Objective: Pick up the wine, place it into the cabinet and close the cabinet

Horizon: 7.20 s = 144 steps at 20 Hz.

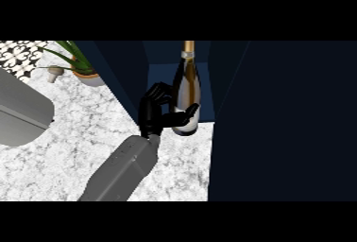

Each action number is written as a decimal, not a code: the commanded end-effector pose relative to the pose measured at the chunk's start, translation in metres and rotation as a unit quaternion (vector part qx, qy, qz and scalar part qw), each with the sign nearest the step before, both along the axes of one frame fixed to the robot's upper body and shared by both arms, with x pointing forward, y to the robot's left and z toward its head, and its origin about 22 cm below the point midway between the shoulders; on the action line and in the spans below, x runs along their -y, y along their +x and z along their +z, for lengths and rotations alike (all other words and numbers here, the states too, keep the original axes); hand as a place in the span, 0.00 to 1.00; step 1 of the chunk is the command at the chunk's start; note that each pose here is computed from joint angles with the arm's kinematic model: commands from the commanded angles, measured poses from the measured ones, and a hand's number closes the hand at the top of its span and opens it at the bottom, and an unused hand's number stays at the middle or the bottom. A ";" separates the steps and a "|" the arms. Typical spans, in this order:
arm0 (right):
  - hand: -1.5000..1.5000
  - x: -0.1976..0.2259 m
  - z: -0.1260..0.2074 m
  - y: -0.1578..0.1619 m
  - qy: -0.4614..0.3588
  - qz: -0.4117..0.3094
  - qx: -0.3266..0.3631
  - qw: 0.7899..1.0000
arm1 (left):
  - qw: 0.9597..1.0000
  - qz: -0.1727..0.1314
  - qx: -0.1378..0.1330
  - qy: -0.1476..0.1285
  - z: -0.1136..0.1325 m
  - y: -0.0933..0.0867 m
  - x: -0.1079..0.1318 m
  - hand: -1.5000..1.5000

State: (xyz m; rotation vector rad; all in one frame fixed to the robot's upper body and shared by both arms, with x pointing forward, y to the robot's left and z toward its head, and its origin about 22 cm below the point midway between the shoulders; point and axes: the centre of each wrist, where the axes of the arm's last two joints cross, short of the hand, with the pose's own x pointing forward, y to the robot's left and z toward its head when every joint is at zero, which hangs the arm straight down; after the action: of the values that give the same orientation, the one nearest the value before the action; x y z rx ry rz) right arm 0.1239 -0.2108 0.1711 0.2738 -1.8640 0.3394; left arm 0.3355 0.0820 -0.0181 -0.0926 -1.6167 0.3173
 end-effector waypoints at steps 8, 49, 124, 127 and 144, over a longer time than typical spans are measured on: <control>0.00 0.010 0.022 -0.029 0.041 0.023 0.028 0.998 | 1.000 0.014 -0.021 -0.012 0.030 0.047 0.004 1.00; 0.00 0.004 0.014 -0.026 0.035 0.057 0.026 0.997 | 0.965 0.134 -0.015 0.226 0.060 0.106 -0.062 0.00; 1.00 -0.048 0.018 -0.047 -0.037 0.283 -0.042 0.957 | 0.987 -0.020 0.150 0.045 0.058 -0.192 -0.148 0.00; 1.00 -0.063 0.011 -0.035 -0.035 0.289 -0.048 0.955 | 0.987 -0.032 0.151 0.034 0.065 -0.201 -0.150 0.00; 1.00 -0.162 0.032 0.020 -0.036 0.253 -0.046 0.966 | 0.985 -0.042 0.165 0.037 0.088 -0.204 -0.231 0.00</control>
State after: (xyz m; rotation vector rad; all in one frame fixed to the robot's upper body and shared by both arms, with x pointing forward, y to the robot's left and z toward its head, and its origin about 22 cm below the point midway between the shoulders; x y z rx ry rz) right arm 0.1337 -0.0801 0.1910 0.6851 -1.6733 0.7215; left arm 0.1297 0.2985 0.0659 -0.1567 -1.9299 0.1879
